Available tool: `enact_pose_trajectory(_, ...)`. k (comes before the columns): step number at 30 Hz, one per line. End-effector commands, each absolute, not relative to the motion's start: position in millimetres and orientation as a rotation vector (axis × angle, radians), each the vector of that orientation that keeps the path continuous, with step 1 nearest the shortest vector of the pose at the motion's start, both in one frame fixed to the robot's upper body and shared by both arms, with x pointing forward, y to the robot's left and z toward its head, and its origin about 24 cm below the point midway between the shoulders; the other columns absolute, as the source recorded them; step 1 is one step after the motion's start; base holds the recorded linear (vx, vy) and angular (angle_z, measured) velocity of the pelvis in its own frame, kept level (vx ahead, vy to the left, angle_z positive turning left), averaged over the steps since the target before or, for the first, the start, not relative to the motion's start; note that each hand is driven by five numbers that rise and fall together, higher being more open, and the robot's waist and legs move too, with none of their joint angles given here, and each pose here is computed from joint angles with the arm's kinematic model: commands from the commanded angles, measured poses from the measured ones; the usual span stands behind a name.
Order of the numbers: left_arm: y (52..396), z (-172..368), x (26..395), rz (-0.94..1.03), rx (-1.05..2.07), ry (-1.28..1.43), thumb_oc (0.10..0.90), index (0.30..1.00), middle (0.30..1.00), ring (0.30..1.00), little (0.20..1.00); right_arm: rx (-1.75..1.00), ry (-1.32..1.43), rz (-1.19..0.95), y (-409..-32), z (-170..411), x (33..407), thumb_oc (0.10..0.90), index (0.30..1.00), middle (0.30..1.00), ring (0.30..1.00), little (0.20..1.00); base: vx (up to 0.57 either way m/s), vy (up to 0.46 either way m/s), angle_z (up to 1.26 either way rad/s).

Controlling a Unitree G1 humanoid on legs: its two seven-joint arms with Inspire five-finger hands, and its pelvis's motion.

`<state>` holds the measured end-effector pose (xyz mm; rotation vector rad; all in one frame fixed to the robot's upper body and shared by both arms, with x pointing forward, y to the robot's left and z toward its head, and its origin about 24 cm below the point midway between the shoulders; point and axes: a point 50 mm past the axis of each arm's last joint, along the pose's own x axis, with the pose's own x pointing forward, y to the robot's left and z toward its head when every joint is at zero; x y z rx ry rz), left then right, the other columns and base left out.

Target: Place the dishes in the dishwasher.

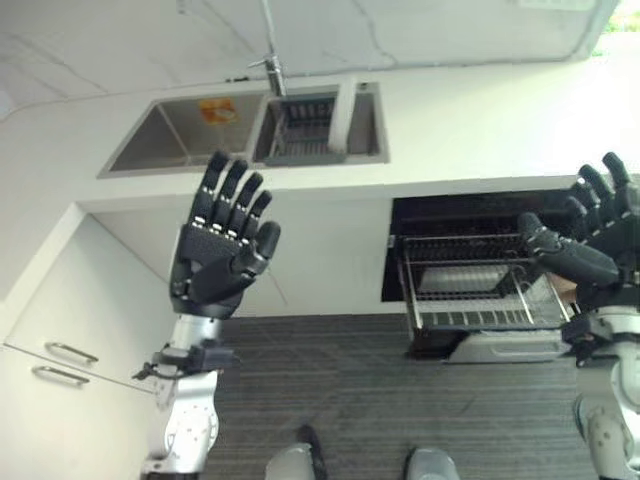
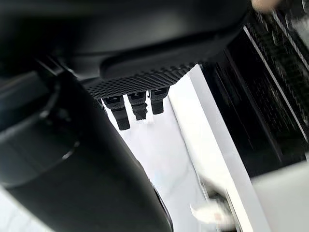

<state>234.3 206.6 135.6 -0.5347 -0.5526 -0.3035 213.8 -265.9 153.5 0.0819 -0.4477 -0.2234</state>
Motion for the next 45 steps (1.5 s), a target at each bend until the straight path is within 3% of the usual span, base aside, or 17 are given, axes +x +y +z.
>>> enact_pose_trajectory(1, 209, 188, 216, -0.398, -0.315, -0.807, 0.8, 0.9, 0.9, 0.9, 0.9, 0.075, -0.734, -0.171, -257, 202, 206, 0.8, 0.9, 0.9, 0.9, 0.9, 0.2, 0.272, 0.16)
enact_pose_trajectory(10, 198, 197, 224, -0.433, -0.204, -0.774, 0.8, 0.9, 0.9, 0.9, 0.9, 0.057, -0.669, -0.204, -255, 187, 209, 0.8, 0.9, 0.9, 0.9, 0.9, 0.2, 0.208, 0.2)
enact_pose_trajectory(15, 205, 193, 224, -0.429, -0.227, -0.756, 0.8, 0.9, 0.9, 0.9, 0.9, 0.075, -0.669, -0.208, -269, 186, 203, 0.8, 0.9, 0.9, 0.9, 0.9, 0.25, -0.195, -0.11)
enact_pose_trajectory(33, 189, 185, 222, -0.52, -0.371, -0.728, 0.8, 0.9, 0.9, 0.9, 0.9, 0.022, -0.628, -0.161, -260, 189, 215, 0.8, 0.9, 0.9, 0.9, 0.9, 0.22, -0.226, 0.11)
enact_pose_trajectory(45, 200, 175, 217, -0.459, -0.389, -0.717, 0.8, 0.9, 0.9, 0.9, 0.9, 0.018, -0.589, -0.107, -259, 192, 221, 0.8, 0.9, 0.9, 0.9, 0.9, 0.18, 0.171, -0.21)
